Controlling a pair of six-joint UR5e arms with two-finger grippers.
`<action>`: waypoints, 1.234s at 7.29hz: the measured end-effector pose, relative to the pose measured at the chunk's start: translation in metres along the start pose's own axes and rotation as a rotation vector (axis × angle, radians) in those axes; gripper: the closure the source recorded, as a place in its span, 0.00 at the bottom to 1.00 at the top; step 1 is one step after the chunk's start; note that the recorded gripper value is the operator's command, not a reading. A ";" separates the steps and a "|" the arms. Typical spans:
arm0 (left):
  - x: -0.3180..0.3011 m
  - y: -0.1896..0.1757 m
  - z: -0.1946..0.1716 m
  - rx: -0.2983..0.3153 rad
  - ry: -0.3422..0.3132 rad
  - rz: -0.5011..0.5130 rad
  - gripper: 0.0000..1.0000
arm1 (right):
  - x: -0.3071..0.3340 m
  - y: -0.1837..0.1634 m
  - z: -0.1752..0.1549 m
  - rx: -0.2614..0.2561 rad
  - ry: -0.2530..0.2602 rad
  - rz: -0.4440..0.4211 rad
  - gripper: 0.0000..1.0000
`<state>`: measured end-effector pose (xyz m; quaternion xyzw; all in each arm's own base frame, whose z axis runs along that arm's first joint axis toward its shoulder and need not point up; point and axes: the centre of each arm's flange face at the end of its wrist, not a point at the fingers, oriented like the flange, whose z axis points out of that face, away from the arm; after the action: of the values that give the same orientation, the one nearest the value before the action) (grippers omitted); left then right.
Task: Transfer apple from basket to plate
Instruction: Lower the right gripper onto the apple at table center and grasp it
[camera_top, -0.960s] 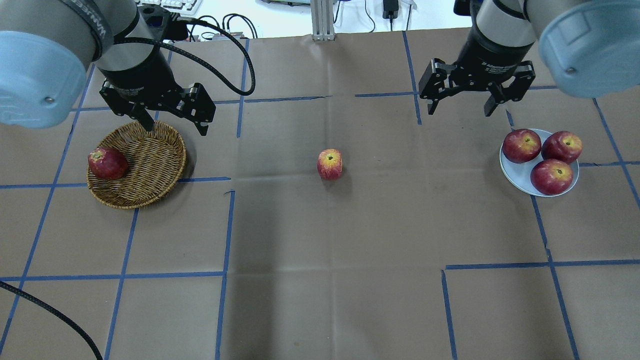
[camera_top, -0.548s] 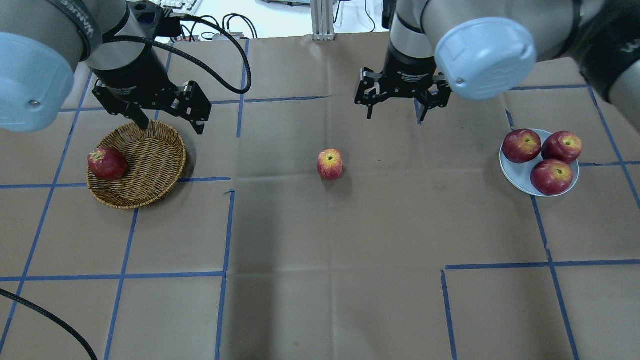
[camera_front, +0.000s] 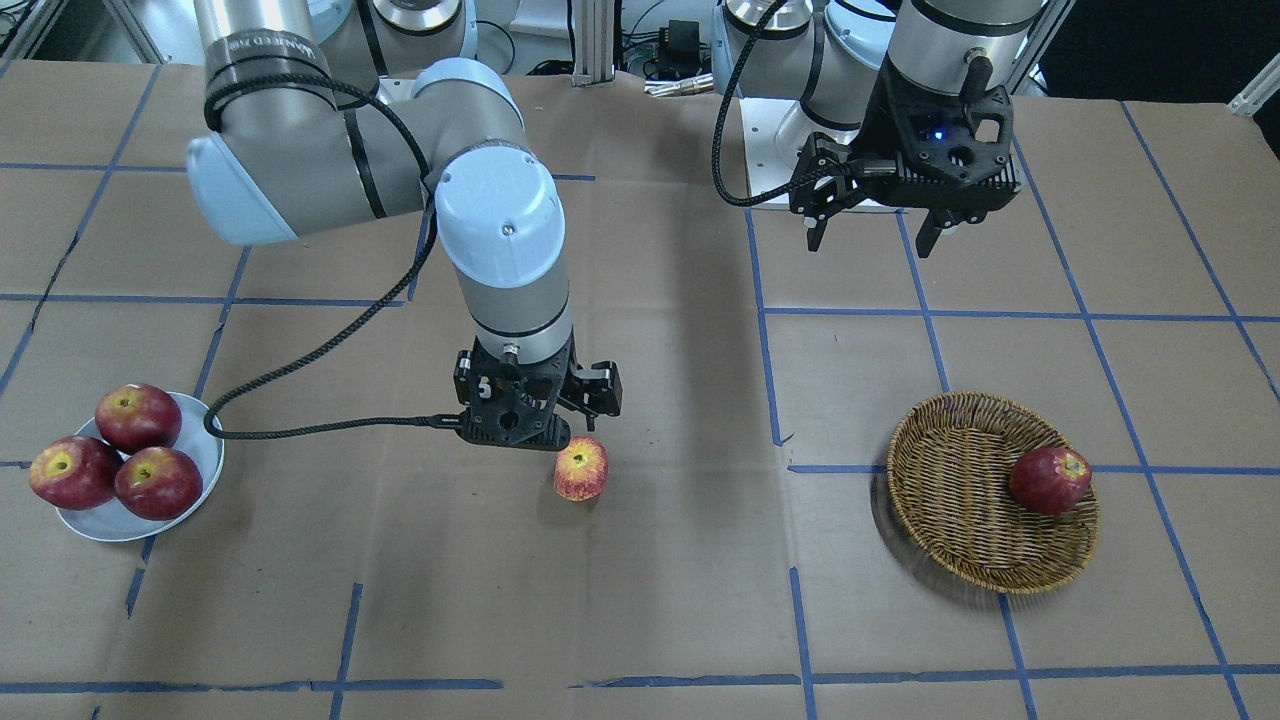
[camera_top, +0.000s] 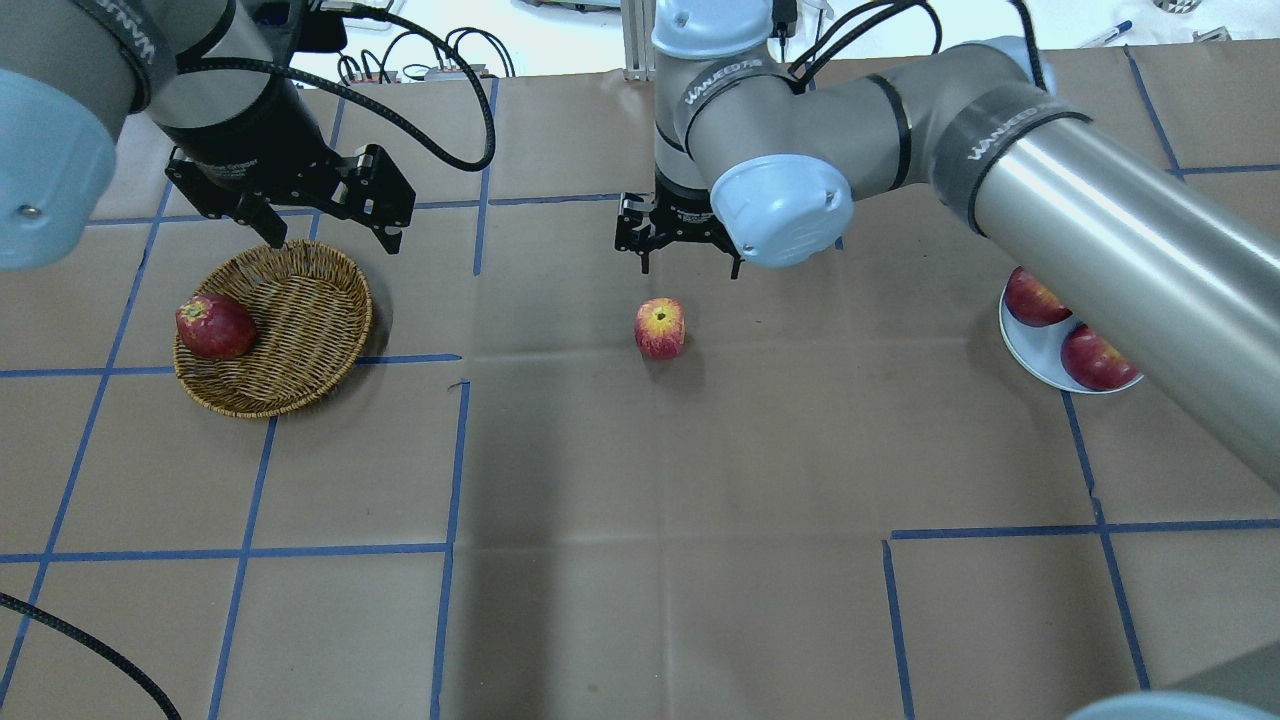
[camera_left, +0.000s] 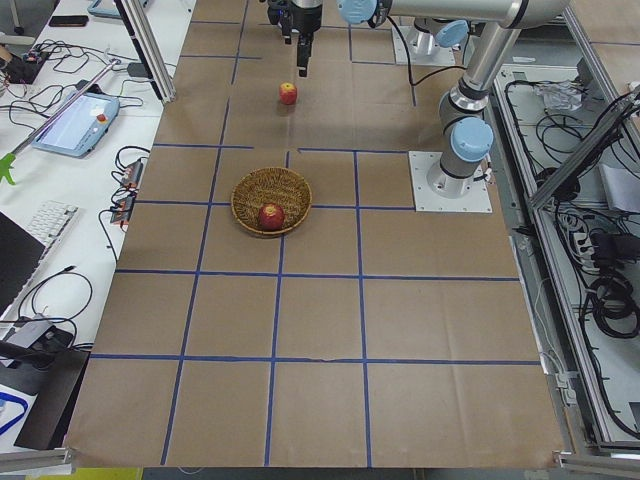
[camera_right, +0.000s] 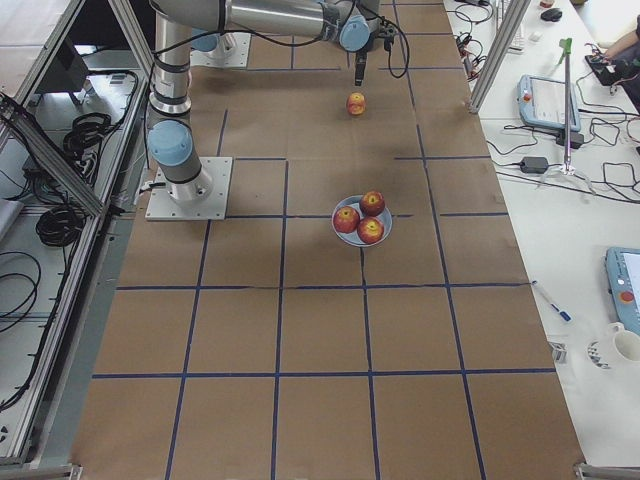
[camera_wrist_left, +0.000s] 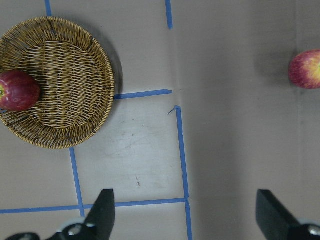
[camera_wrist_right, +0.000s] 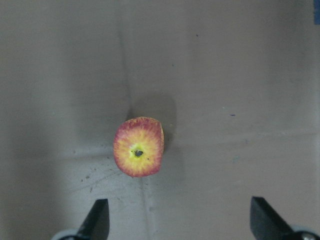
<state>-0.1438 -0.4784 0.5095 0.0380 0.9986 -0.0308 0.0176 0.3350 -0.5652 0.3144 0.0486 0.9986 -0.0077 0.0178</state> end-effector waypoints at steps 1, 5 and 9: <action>0.002 0.006 -0.001 -0.011 0.000 -0.004 0.01 | -0.006 -0.005 0.025 0.002 0.000 -0.003 0.00; 0.005 0.011 0.022 -0.094 0.002 0.012 0.01 | -0.010 -0.005 0.104 -0.022 0.008 -0.009 0.00; 0.006 0.013 0.031 -0.108 0.010 0.016 0.01 | -0.022 -0.002 0.140 -0.027 0.011 -0.029 0.45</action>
<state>-0.1474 -0.4671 0.4773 0.0453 0.9986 0.0233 0.0151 0.3620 -0.5721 0.1749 0.0341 0.9993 0.0059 0.0128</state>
